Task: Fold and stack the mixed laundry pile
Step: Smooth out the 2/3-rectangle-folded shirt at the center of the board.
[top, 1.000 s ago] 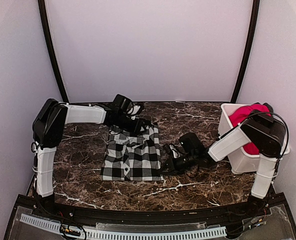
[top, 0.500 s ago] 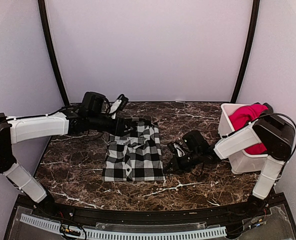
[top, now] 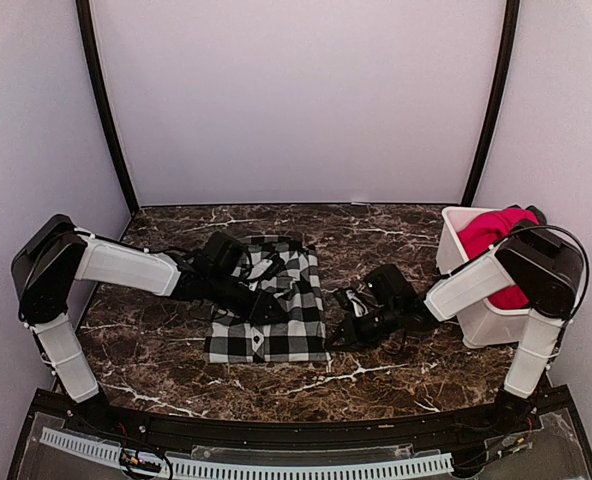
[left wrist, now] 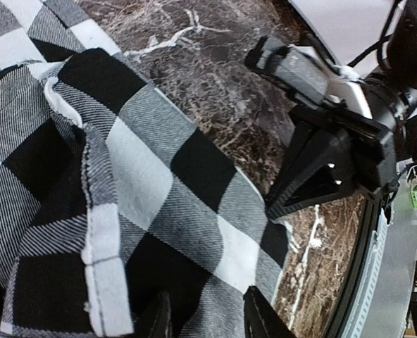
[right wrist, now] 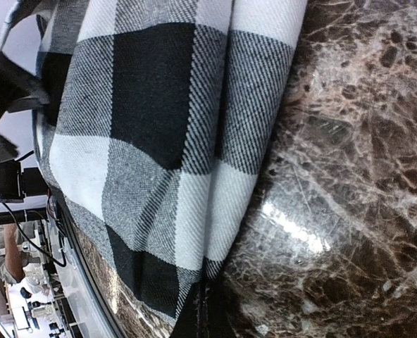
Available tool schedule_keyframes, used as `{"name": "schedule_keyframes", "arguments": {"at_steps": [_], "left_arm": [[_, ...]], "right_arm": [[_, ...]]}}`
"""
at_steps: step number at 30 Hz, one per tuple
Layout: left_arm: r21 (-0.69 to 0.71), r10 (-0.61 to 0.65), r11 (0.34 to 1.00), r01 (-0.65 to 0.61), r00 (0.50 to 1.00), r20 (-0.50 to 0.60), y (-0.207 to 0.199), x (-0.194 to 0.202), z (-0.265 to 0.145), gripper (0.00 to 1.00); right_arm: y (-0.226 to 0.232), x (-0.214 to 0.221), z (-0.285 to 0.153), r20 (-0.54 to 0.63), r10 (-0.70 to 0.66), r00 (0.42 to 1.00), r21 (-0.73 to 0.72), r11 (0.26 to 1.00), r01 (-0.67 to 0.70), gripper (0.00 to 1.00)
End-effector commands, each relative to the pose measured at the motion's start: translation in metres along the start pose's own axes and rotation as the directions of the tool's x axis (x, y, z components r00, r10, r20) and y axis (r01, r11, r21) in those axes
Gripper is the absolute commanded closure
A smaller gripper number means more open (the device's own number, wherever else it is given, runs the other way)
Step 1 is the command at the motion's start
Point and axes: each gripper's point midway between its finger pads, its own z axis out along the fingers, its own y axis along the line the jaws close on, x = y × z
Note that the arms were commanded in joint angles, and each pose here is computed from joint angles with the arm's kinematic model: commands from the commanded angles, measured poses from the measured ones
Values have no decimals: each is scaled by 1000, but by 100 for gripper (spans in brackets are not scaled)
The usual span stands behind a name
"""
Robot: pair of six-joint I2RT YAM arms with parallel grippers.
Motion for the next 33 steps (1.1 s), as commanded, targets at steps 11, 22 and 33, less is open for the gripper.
{"name": "schedule_keyframes", "arguments": {"at_steps": [11,22,33], "left_arm": [[-110,-22,993,41,985,170,77,-81,8,60],[-78,-9,996,38,938,346,39,-115,-54,42],[206,-220,964,166,934,280,-28,-30,-91,1]], "right_arm": [[-18,12,6,-18,41,999,21,999,-40,100],[58,-34,-55,128,-210,969,12,978,210,58],[162,-36,-41,83,-327,941,-354,873,335,16]]}}
